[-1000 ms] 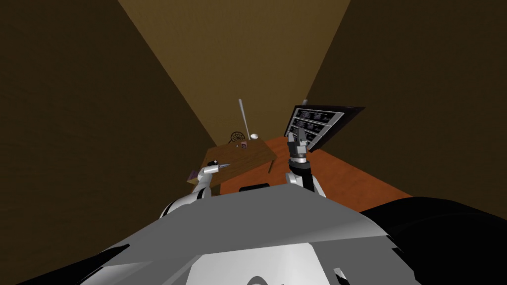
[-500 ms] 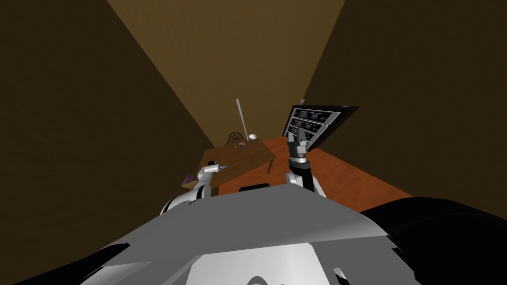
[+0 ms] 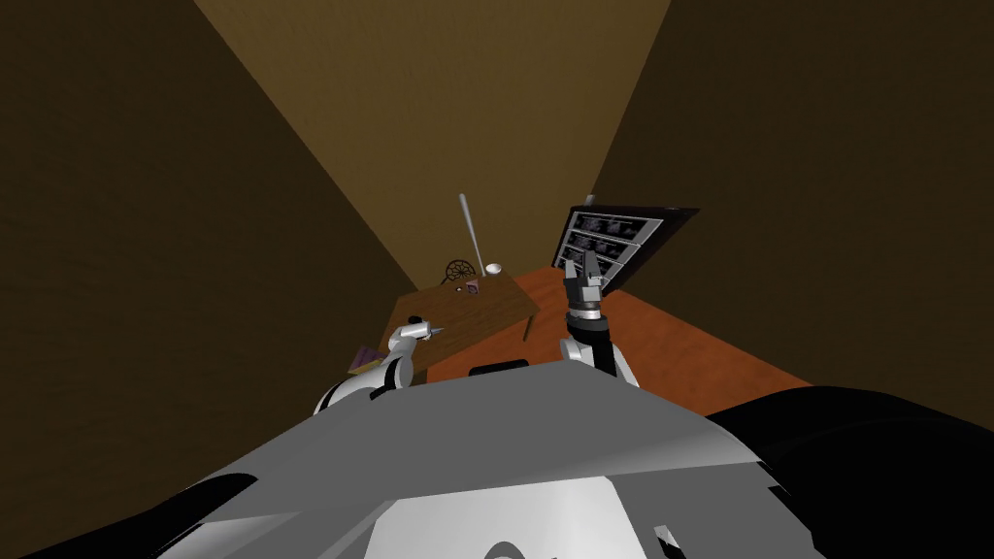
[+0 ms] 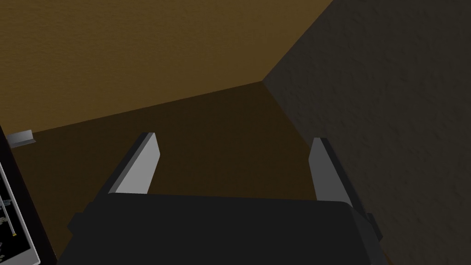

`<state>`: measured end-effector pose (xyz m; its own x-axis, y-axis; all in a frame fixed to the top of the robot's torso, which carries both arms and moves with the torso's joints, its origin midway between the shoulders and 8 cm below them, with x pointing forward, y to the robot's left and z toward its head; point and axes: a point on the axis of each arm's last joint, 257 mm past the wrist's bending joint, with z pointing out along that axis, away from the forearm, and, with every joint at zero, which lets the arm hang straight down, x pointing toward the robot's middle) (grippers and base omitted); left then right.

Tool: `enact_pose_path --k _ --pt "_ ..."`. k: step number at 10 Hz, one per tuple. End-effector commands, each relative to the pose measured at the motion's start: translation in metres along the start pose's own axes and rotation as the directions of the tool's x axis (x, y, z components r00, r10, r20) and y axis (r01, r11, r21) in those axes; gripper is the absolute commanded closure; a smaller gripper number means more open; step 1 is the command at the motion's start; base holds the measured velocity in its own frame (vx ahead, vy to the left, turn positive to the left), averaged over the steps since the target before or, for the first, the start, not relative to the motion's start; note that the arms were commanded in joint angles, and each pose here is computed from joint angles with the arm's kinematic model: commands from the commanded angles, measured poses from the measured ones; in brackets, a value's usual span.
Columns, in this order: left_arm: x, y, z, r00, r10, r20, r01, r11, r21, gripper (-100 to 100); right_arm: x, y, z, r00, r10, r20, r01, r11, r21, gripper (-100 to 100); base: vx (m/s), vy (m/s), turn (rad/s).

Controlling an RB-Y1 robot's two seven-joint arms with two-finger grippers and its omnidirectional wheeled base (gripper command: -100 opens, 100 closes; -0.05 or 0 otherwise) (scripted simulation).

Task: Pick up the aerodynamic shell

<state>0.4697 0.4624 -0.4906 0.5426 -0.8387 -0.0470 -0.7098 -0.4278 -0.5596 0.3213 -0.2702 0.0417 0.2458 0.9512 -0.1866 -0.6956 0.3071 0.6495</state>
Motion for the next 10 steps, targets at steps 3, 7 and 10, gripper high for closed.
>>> enact_pose_path --k 3,7,10 --pt "-0.007 0.024 0.007 1.0 0.01 -0.007 -0.01 1.0 -0.001 -100 0.0 0.0 0.0 1.0 0.0 0.0 0.0 1.0 0.0 0 0.093 0.019 0.032" --pt "-0.006 0.021 0.005 1.0 0.009 -0.005 -0.009 1.0 -0.002 100 0.0 0.0 0.0 1.0 0.0 0.0 0.0 1.0 0.0 0 0.011 0.002 0.002" --pt "-0.006 0.021 0.005 1.0 0.009 -0.005 -0.009 1.0 -0.002 0 0.0 0.0 0.0 1.0 0.0 0.0 0.0 1.0 0.0 0 0.0 0.0 0.0"
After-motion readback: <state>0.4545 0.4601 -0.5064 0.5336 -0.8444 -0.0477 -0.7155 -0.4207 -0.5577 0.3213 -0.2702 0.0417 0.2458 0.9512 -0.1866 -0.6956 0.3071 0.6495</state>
